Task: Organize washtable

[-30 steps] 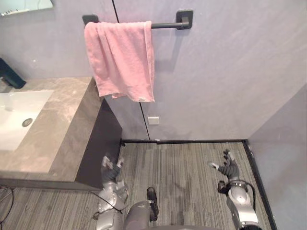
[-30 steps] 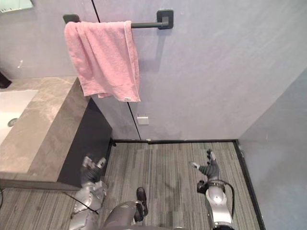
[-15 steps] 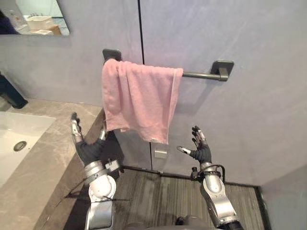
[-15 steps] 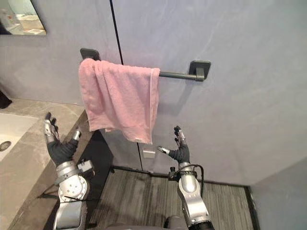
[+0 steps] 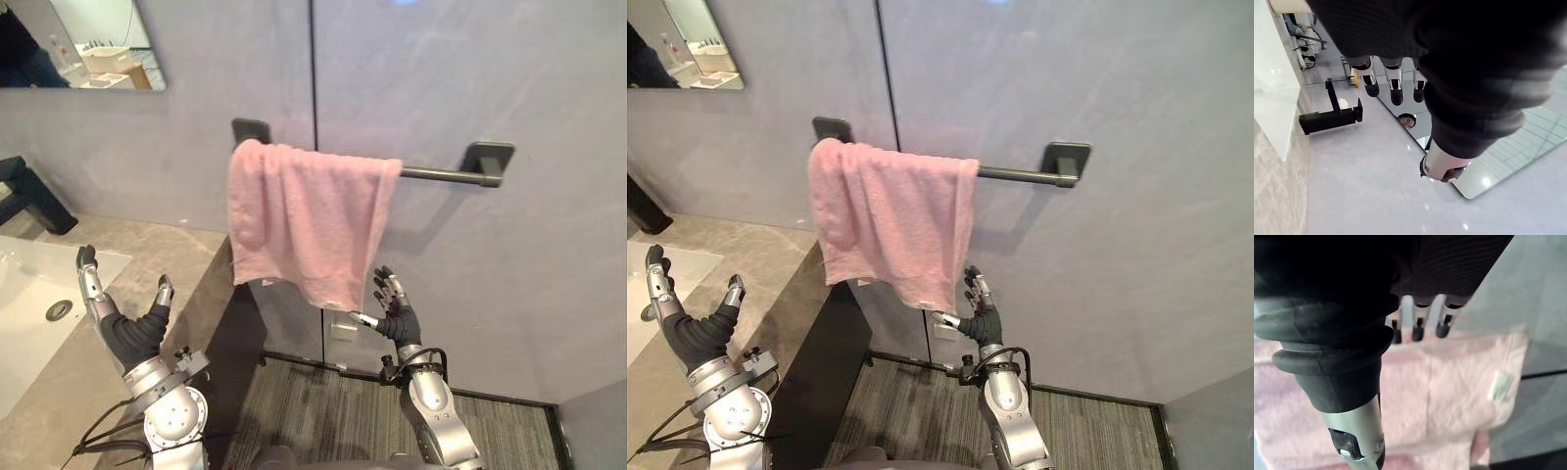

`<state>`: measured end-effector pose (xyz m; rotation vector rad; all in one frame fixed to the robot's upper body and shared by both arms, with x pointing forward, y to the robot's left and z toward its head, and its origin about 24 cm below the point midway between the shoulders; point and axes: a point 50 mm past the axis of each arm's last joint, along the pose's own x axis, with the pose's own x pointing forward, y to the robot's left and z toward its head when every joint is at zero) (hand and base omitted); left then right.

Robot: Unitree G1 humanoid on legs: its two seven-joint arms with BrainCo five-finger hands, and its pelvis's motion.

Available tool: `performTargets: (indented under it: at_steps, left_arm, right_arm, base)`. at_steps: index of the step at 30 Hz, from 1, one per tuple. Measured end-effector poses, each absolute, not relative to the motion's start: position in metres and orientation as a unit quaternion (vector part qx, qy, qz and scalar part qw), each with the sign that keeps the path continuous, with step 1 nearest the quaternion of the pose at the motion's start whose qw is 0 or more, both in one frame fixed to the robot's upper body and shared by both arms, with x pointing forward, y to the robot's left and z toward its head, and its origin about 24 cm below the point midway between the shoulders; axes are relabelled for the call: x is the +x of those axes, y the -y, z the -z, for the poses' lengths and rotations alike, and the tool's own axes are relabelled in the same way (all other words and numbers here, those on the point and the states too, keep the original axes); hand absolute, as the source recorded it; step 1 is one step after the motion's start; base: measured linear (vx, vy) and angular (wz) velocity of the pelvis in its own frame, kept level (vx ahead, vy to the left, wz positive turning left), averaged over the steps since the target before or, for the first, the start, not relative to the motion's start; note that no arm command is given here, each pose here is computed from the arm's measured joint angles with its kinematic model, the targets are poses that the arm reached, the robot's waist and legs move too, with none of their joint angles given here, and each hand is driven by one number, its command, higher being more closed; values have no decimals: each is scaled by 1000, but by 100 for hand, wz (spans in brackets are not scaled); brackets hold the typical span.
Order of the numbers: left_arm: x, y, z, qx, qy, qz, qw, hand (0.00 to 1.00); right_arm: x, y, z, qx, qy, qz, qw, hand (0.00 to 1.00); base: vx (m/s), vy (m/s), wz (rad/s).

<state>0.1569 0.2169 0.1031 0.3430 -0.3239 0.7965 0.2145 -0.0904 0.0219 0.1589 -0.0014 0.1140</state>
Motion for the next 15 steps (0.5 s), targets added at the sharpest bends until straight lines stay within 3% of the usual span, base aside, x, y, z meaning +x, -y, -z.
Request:
performTargets:
  at_steps: [5,15]
  left_arm:
    - [169,-217,-107,104,158,-351,917,0]
    - [249,-187,-157,-57,266,-192,943,0]
  right_arm:
    - [233,82,-46,82,48,-69,993,0]
    - [269,92,-118,74,189,-42,978,0]
  base:
    - [7,79,-19]
    - [6,-1,-29]
